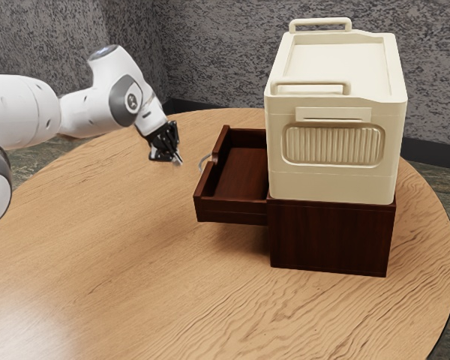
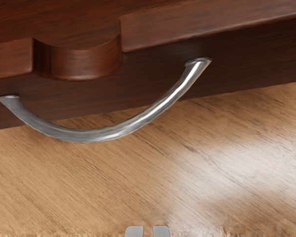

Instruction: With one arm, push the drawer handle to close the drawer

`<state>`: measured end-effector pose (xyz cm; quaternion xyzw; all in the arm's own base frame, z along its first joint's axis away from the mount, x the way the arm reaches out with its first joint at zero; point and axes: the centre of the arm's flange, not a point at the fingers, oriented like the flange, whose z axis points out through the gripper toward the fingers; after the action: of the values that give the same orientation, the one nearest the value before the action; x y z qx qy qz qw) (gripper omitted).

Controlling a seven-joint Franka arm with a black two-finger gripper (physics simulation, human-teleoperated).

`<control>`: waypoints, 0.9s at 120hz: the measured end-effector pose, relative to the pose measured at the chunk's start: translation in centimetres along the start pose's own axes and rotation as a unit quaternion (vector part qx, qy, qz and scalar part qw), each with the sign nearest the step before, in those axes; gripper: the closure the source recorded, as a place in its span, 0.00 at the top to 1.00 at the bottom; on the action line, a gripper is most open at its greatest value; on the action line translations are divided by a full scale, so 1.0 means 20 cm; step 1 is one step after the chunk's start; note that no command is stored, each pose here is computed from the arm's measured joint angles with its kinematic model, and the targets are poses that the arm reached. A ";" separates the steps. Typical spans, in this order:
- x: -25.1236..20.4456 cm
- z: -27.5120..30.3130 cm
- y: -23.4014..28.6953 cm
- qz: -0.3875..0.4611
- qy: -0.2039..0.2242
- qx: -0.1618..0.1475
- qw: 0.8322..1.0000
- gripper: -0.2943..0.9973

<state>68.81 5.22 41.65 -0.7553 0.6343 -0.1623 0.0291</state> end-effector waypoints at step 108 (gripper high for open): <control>0.17 0.17 -0.06 -0.042 0.007 -0.059 0.997 0.16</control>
<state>71.31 1.72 39.49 -0.7807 0.6105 -0.1309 -0.0271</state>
